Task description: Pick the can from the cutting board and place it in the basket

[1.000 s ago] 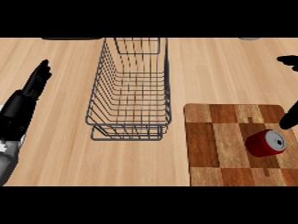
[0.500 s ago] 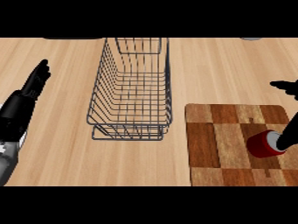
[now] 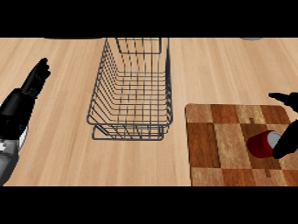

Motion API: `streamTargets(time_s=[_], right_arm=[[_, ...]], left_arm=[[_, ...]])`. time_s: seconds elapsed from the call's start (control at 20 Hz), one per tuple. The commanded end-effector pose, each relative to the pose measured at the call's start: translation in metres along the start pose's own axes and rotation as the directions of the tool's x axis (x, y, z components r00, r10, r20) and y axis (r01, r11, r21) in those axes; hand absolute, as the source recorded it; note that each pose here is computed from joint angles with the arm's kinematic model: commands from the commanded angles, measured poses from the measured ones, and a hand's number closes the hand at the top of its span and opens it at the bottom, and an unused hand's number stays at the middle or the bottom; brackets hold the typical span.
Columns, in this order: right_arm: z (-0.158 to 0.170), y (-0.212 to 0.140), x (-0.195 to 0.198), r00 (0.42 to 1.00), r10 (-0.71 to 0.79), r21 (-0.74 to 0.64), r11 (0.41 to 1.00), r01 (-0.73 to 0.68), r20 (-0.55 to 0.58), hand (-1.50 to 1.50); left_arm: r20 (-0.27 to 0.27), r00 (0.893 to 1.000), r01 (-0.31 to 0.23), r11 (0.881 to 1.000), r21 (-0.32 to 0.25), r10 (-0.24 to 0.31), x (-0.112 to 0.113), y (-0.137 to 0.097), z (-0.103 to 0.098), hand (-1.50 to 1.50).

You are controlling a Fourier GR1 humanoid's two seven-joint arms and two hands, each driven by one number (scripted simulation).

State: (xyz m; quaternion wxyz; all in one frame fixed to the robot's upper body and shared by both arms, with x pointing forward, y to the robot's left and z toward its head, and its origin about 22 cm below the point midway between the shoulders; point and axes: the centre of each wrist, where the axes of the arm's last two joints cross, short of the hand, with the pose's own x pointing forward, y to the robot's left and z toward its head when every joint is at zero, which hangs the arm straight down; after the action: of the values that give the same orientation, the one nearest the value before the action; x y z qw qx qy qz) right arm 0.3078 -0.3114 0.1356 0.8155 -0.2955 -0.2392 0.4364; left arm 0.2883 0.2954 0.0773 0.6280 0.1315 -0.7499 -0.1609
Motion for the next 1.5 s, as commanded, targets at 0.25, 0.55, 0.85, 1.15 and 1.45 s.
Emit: streamTargets(time_s=[0.25, 0.55, 0.85, 1.15, 1.45], right_arm=[[-0.008, 0.027, 0.005, 0.999, 0.012, -0.054, 0.998, -0.015, -0.052, -1.5], [-0.012, 0.043, -0.012, 0.998, -0.015, -0.048, 0.999, 0.012, -0.054, -1.5], [-0.015, 0.056, -0.01, 0.999, -0.026, -0.055, 0.998, 0.024, -0.048, -1.5], [-0.021, 0.075, -0.023, 0.998, -0.028, -0.033, 0.999, 0.026, -0.064, -1.5], [-0.04, 0.066, -0.035, 0.996, -0.026, -0.018, 1.0, 0.025, -0.089, -1.5]], left_arm=[[0.002, 1.0, 0.012, 1.0, 0.005, -0.012, -0.003, -0.004, 0.003, 0.0], [0.01, 1.0, -0.009, 1.0, 0.0, 0.009, -0.009, -0.004, 0.014, 0.0], [0.005, 1.0, 0.004, 1.0, 0.003, -0.004, -0.002, -0.009, 0.008, 0.0], [0.004, 1.0, -0.002, 1.0, -0.013, 0.002, -0.006, 0.007, -0.004, 0.0], [0.006, 1.0, 0.025, 1.0, 0.0, -0.025, 0.015, 0.026, 0.01, 0.0]])
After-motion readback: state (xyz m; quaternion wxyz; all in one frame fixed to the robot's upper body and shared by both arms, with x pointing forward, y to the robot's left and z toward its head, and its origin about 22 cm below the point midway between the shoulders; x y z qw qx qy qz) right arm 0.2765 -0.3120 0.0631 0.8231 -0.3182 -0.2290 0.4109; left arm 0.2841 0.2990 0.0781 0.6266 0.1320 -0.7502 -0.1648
